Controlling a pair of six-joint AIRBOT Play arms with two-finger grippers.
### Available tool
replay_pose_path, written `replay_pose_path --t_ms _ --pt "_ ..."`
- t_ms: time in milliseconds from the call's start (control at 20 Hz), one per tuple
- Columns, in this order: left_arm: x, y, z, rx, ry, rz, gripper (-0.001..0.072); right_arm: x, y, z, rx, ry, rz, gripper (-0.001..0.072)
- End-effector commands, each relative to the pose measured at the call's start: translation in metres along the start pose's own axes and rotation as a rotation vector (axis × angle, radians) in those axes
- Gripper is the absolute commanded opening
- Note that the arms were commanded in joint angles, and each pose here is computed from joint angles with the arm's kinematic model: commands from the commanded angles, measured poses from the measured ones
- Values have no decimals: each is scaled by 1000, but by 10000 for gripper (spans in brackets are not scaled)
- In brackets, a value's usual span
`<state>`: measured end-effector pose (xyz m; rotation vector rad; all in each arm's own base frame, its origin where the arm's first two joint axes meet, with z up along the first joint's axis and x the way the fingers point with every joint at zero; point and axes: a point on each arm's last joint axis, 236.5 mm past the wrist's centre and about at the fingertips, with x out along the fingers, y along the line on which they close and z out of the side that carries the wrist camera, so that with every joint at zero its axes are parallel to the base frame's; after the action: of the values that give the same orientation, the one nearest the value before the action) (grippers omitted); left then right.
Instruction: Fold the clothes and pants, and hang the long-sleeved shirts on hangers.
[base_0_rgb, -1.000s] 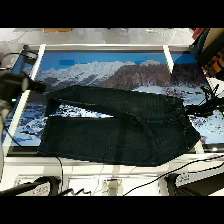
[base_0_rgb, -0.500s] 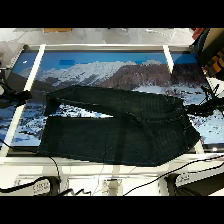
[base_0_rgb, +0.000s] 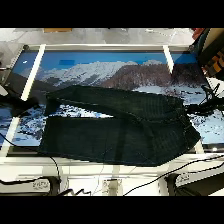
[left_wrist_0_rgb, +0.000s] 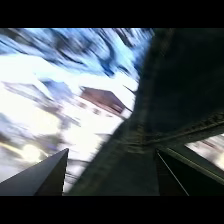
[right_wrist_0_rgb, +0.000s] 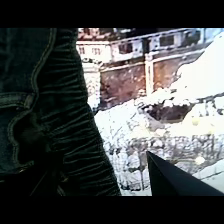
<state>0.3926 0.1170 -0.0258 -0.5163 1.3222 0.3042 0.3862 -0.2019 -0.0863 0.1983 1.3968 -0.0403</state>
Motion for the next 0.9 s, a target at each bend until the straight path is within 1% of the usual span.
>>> replay_pose_path --t_ms 0,100,200,400,500,550,650,700,750,800,850 --pt "19 -44 -15 -154 134 -249 564 0 -1 2 1 -7 -4 591" --pt "26 -57 -15 -213 167 -325 567 0 -1 2 1 -7 -4 592" --pt "33 -55 -16 -257 190 -324 656 0 -1 2 1 -8 -4 591" --pt "38 -53 -8 -354 179 -317 655 0 -1 2 1 -7 -3 591" --pt "39 -52 -5 -353 161 -316 653 0 -1 2 1 -9 -4 591" --pt "39 -52 -3 -318 150 -317 645 0 -2 3 1 -12 -6 591" --pt "41 -47 -4 -241 137 -298 572 0 -2 4 1 -18 -9 591" --pt "43 -40 -3 -229 126 -268 569 0 -3 5 1 -22 -11 591" --pt "45 -34 -1 -217 112 -242 518 0 -3 5 2 -23 -11 591" --pt "47 -27 3 -206 89 -216 415 0 -3 5 2 -22 -11 591" --pt "48 -23 8 -200 66 -199 292 0 -3 5 2 -22 -11 591"
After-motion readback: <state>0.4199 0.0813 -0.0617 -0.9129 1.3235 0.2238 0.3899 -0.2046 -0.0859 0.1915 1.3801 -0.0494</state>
